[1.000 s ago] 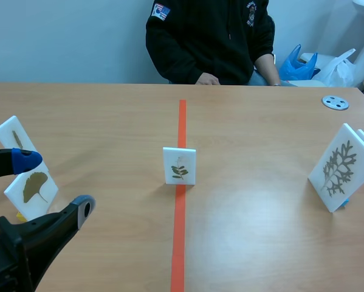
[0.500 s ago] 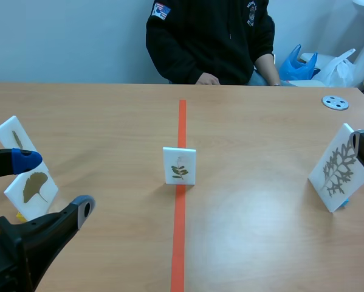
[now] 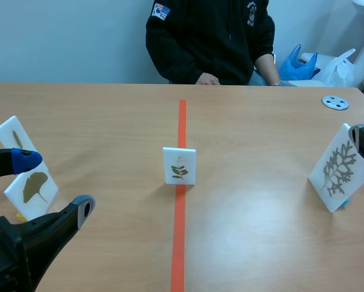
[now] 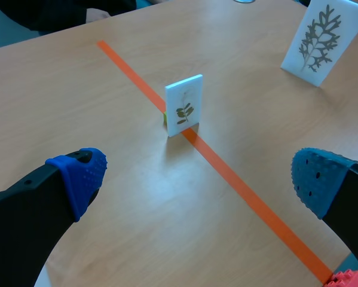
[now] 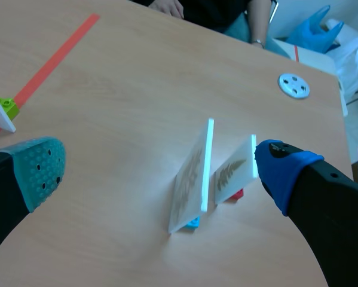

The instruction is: Sort the leaf by its shape. The table is split by an orange tape line. A compound leaf with several leaflets goes to the left side, a simple leaf with one blade goes to the right side. Return to the home posture when a red brick is placed on the table.

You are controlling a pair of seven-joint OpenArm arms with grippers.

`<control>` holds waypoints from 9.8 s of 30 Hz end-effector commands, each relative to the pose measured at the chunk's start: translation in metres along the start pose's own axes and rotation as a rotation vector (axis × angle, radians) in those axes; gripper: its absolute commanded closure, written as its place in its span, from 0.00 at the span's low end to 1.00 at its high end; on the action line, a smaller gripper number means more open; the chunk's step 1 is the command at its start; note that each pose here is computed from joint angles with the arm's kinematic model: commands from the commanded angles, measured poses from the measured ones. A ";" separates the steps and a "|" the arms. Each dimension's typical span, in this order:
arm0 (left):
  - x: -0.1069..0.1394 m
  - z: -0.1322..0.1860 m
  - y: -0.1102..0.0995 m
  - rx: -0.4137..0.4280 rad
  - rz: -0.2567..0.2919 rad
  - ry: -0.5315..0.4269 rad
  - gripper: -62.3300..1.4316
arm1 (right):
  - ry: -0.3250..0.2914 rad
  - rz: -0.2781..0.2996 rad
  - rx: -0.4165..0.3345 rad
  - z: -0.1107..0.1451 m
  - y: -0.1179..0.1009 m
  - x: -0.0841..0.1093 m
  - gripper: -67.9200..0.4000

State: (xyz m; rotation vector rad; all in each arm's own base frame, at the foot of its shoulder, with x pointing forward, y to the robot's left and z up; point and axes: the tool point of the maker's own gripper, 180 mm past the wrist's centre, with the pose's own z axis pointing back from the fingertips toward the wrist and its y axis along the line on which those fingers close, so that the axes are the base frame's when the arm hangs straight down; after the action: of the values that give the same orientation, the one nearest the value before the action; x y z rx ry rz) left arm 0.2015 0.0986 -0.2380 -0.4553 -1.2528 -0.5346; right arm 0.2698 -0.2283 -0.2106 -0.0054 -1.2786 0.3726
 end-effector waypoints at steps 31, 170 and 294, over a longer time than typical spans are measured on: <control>0.011 -0.001 -0.001 0.000 -0.005 -0.037 0.00 | 0.000 0.038 0.298 -0.124 0.091 -0.033 0.00; 0.010 -0.001 -0.001 0.000 -0.006 -0.034 0.00 | 0.064 -0.233 0.014 -0.024 0.055 -0.062 0.95; 0.006 -0.001 0.001 0.005 0.000 -0.024 0.00 | -0.014 -0.120 0.250 0.020 0.154 0.015 0.00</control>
State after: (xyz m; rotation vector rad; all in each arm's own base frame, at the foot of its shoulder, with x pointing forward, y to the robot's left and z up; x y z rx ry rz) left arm 0.2013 0.0989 -0.2396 -0.4509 -1.2467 -0.5355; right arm 0.2112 -0.0804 -0.2245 0.2883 -1.2137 0.4376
